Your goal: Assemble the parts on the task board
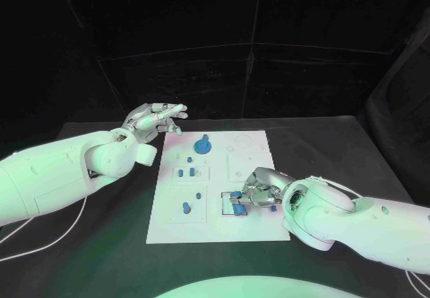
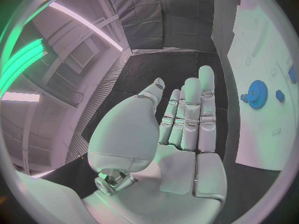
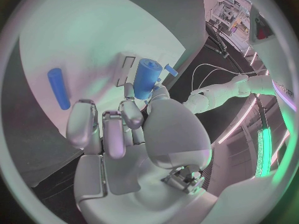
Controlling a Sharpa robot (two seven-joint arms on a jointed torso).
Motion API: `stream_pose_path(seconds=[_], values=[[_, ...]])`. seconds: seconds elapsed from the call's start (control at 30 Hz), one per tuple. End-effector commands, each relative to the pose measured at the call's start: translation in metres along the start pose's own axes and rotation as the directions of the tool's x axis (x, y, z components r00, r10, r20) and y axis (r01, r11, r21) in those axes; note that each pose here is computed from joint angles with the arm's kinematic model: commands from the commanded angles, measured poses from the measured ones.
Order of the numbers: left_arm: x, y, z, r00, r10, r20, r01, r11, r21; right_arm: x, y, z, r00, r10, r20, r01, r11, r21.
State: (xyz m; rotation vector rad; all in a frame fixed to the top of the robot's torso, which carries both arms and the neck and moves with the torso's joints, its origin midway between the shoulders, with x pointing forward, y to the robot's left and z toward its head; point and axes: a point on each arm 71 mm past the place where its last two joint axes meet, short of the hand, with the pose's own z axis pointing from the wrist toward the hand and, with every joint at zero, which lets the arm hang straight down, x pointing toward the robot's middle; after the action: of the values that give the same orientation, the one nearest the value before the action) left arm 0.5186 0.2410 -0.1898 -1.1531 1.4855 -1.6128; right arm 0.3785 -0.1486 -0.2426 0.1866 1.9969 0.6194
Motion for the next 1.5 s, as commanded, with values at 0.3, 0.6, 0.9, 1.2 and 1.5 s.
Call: stream_pose_path(seconds=[0.3, 0.6, 0.9, 1.2, 1.5], values=[[0.0027, -0.0008, 0.0009, 1.000, -0.006, -0.018, 0.006, 1.000, 0.002, 0.004, 0.005, 0.008, 0.999, -0.020, -0.025, 0.020, 1.000, 0.009], [0.0029, -0.0008, 0.0009, 1.000, -0.006, -0.018, 0.007, 1.000, 0.001, 0.006, 0.008, 0.012, 0.998, -0.053, -0.028, 0.053, 0.999, 0.002], [0.0025, -0.0008, 0.0006, 1.000, -0.006, -0.018, 0.006, 1.000, 0.001, 0.006, 0.009, 0.011, 0.998, -0.065, -0.028, 0.064, 0.998, -0.004], [0.0020, -0.0009, 0.0003, 1.000, -0.006, -0.017, 0.006, 1.000, 0.001, 0.006, 0.011, 0.008, 0.996, -0.082, -0.029, 0.081, 0.996, -0.030], [0.0014, -0.0010, -0.0002, 1.000, -0.006, -0.016, 0.006, 1.000, 0.000, -0.006, -0.003, -0.002, 0.998, -0.048, 0.039, 0.049, 0.998, -0.029]])
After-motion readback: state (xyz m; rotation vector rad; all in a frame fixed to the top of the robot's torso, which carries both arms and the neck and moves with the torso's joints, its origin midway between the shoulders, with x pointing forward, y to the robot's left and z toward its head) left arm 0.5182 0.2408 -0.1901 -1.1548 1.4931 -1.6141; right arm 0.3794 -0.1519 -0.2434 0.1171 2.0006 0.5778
